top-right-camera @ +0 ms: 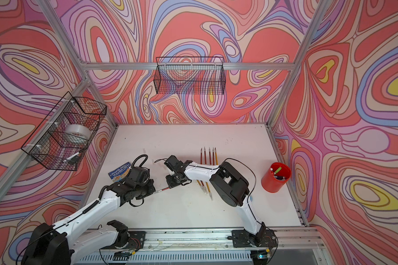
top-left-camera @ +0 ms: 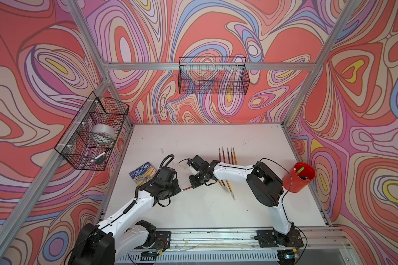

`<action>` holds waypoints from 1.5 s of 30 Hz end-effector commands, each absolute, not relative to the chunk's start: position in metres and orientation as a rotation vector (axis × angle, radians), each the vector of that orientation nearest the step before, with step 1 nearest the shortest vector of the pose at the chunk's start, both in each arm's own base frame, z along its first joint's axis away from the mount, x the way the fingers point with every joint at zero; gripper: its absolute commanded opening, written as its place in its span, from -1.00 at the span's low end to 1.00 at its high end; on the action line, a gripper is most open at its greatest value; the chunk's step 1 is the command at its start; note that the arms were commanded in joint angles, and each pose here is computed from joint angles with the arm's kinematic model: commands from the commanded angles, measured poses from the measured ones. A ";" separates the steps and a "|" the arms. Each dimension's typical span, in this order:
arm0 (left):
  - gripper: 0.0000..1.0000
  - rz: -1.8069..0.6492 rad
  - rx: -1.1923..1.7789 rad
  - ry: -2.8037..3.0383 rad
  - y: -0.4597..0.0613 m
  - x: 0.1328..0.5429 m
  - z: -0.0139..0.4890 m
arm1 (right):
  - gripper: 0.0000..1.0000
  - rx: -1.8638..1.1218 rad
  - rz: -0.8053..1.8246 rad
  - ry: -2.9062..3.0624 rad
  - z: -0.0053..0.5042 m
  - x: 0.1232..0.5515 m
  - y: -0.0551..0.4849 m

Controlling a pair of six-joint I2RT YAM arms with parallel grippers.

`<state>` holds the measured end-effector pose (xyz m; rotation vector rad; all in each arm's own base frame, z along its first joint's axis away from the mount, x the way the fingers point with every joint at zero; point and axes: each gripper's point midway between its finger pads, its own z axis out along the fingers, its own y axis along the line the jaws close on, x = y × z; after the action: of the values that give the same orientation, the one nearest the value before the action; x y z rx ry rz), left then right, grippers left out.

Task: Remove protective caps from carving knives
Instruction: Adjust the carving knife at the center of the board.

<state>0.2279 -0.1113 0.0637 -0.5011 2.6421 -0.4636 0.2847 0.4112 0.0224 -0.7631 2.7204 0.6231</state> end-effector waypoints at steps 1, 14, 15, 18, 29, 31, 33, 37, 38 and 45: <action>-1.00 -0.402 -0.550 2.723 -0.101 0.204 0.039 | -1.00 -0.774 0.533 2.769 0.006 0.284 0.400; -1.00 -0.405 -0.551 2.761 -0.110 0.215 0.017 | -1.00 -0.756 0.535 2.782 0.006 0.280 0.394; -1.00 -0.400 -0.550 2.759 -0.110 0.217 0.017 | -1.00 -0.756 0.537 2.785 0.007 0.278 0.393; -1.00 -0.373 -0.544 2.751 -0.108 0.222 0.017 | -1.00 -0.755 0.532 2.791 0.008 0.274 0.389; -1.00 -0.379 -0.530 2.754 -0.120 0.245 0.014 | -1.00 -0.720 0.552 2.811 0.012 0.259 0.373; -1.00 -0.380 -0.526 2.753 -0.122 0.248 0.014 | -1.00 -0.713 0.562 2.814 0.013 0.255 0.371; -1.00 -0.380 -0.523 2.756 -0.123 0.250 0.013 | -1.00 -0.707 0.575 2.818 0.013 0.252 0.369; -1.00 -0.375 -0.516 2.756 -0.124 0.253 0.014 | -1.00 -0.710 0.592 2.826 0.012 0.246 0.368; -1.00 -0.376 -0.514 2.755 -0.124 0.254 0.015 | -1.00 -0.712 0.596 2.824 0.013 0.245 0.369; -1.00 -0.381 -0.510 2.754 -0.124 0.252 0.019 | -0.93 -0.750 0.564 2.787 0.022 0.252 0.373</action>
<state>0.2549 -0.1271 0.0176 -0.5151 2.7407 -0.4138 0.2559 0.3784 0.0211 -0.7210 2.7730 0.6206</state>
